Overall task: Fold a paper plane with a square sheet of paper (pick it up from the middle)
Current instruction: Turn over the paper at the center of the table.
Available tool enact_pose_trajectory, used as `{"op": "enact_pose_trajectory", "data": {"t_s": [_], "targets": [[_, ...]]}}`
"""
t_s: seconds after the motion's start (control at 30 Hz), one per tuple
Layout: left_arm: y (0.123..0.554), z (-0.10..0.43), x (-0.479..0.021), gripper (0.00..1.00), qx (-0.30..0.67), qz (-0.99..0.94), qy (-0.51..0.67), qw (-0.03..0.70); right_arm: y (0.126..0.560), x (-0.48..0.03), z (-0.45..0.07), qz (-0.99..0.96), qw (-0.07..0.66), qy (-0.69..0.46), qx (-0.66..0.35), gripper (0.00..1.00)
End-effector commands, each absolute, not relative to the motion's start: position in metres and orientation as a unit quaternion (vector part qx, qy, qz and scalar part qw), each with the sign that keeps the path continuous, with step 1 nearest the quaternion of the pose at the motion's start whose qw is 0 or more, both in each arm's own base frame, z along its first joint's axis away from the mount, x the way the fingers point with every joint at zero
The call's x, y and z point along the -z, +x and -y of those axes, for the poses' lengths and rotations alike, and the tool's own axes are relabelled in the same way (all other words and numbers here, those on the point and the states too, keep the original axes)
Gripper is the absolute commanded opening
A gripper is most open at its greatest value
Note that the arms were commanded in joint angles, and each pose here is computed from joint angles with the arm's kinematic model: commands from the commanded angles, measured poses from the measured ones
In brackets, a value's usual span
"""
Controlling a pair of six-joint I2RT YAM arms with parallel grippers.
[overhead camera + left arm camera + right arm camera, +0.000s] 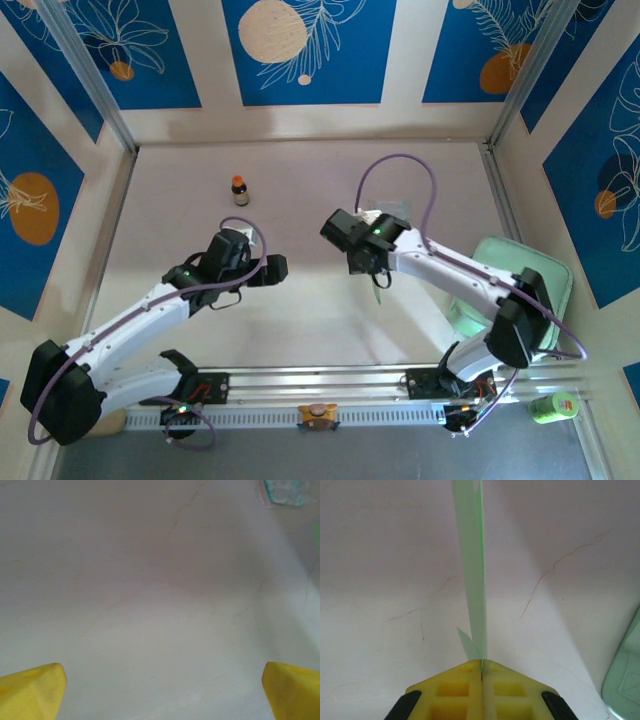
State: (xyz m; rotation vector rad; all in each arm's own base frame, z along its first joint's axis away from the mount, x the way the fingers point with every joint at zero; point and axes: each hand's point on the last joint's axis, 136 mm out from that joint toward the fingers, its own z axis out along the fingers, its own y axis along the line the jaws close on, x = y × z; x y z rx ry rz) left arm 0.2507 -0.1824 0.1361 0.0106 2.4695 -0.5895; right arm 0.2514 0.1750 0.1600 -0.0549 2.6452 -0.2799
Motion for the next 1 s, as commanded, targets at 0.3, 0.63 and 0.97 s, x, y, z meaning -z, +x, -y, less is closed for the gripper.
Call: {"op": "enact_pose_trajectory", "data": {"t_s": [0.3, 0.63, 0.97], "targets": [[0.236, 0.138, -0.151, 1.0, 0.164, -0.935, -0.026, 0.314, 0.261, -0.129, -0.213, -0.957, 0.226, -0.082, 0.161, 0.03], [0.233, 0.13, -0.151, 1.0, 0.166, -0.932, -0.054, 0.318, 0.241, -0.08, -0.276, -0.977, 0.157, -0.128, 0.067, 0.1], [0.229, 0.131, -0.155, 1.0, 0.174, -0.932, -0.054, 0.314, 0.233, -0.077, -0.319, -0.984, 0.122, -0.115, -0.06, 0.28]]}}
